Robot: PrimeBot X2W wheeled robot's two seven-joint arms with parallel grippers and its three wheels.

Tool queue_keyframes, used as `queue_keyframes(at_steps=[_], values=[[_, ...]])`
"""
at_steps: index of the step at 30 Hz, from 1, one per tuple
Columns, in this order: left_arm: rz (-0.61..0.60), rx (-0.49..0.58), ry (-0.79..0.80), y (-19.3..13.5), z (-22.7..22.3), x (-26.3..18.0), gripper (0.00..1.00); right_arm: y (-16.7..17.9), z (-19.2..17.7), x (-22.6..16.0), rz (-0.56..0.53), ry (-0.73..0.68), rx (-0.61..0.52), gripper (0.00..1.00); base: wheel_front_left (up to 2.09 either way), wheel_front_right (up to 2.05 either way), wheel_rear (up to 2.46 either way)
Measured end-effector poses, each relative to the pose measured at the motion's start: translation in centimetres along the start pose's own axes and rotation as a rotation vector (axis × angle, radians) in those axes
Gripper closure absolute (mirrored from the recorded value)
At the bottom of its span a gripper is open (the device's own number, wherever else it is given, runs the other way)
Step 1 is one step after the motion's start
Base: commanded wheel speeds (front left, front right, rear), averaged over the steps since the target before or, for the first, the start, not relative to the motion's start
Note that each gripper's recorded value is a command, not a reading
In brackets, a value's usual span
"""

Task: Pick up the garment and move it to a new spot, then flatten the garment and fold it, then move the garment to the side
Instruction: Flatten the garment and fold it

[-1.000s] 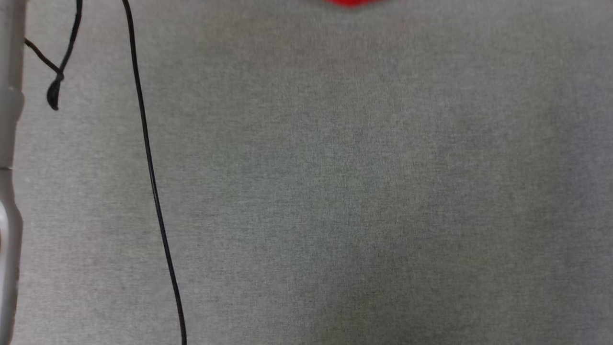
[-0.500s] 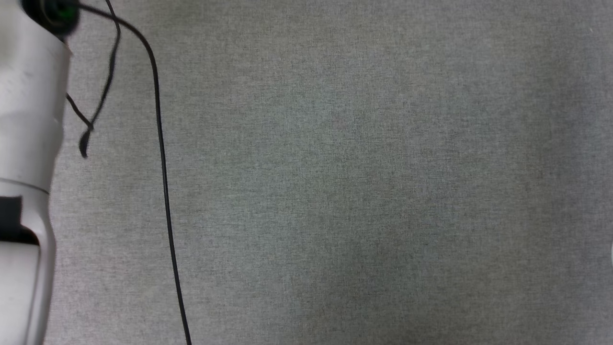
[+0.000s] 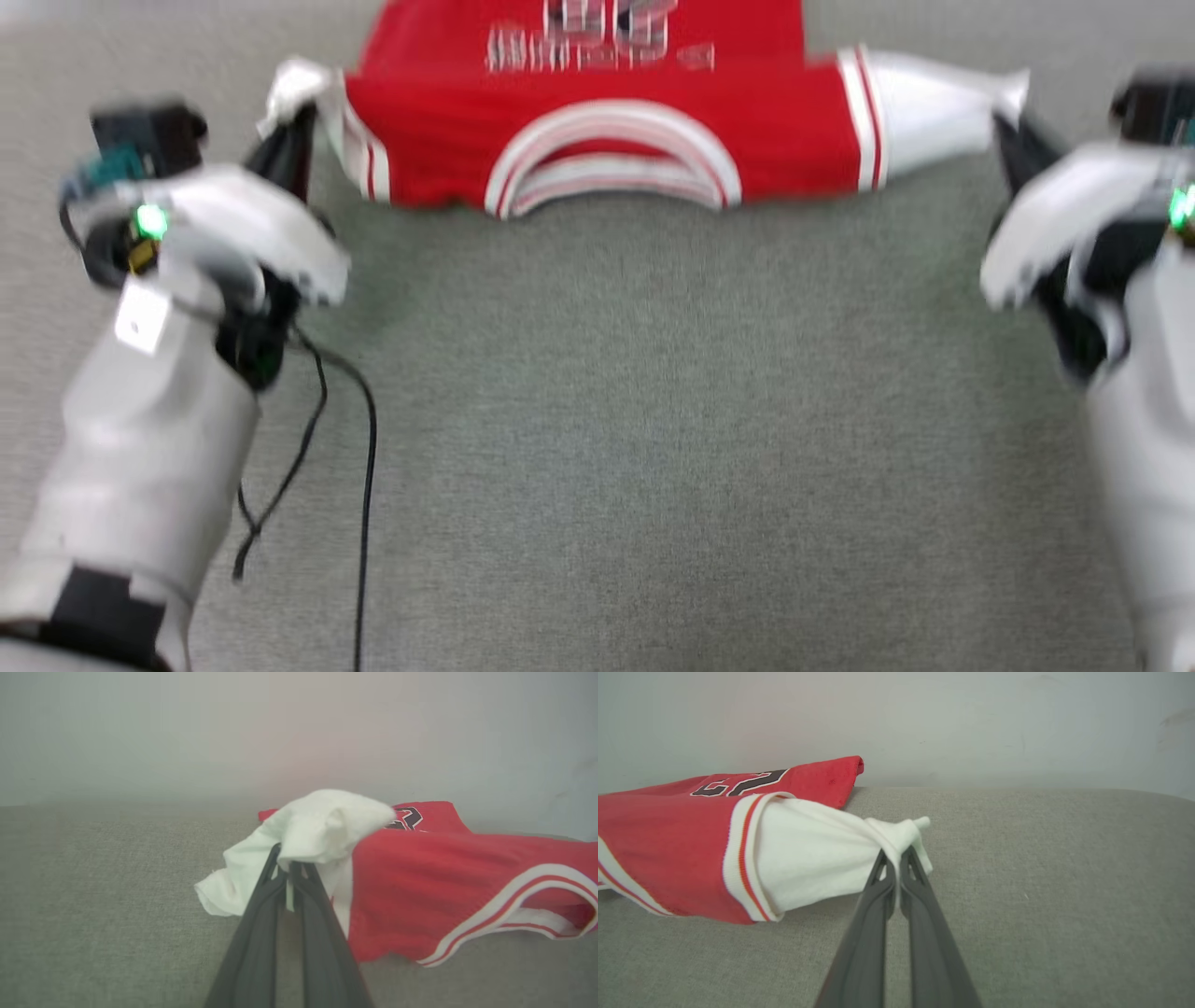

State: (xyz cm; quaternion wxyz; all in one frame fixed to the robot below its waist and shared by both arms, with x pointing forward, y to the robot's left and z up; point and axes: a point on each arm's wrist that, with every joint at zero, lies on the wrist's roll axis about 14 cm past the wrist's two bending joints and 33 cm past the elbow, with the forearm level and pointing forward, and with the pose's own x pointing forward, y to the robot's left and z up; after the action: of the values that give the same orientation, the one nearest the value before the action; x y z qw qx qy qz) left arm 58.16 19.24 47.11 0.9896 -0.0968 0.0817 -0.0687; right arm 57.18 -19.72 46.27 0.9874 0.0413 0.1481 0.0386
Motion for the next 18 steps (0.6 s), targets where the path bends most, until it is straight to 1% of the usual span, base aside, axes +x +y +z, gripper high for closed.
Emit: queue_keyframes(at_steps=[4, 9, 15, 18], values=[[0.003, -0.005, -0.007, 0.2, -0.1, -3.6, 1.00, 0.0, -2.1, -3.8, 0.004, 0.037, 0.001, 1.00, 0.00, 0.00, 0.00], [0.014, -0.004, -0.020, 0.4, -0.5, -8.3, 1.00, 0.0, -3.7, -8.9, 0.007, 0.057, 0.025, 1.00, 0.00, 0.00, 0.00], [0.032, -0.005, -0.014, -0.1, -2.3, -14.1, 1.00, -0.9, -5.9, -15.3, -0.038, 0.086, 0.057, 1.00, 0.00, 0.00, 0.00], [0.060, -0.004, 0.005, 0.3, -3.1, -16.8, 1.00, -1.2, -6.8, -18.2, -0.067, 0.100, 0.073, 1.00, 0.00, 0.00, 0.00]])
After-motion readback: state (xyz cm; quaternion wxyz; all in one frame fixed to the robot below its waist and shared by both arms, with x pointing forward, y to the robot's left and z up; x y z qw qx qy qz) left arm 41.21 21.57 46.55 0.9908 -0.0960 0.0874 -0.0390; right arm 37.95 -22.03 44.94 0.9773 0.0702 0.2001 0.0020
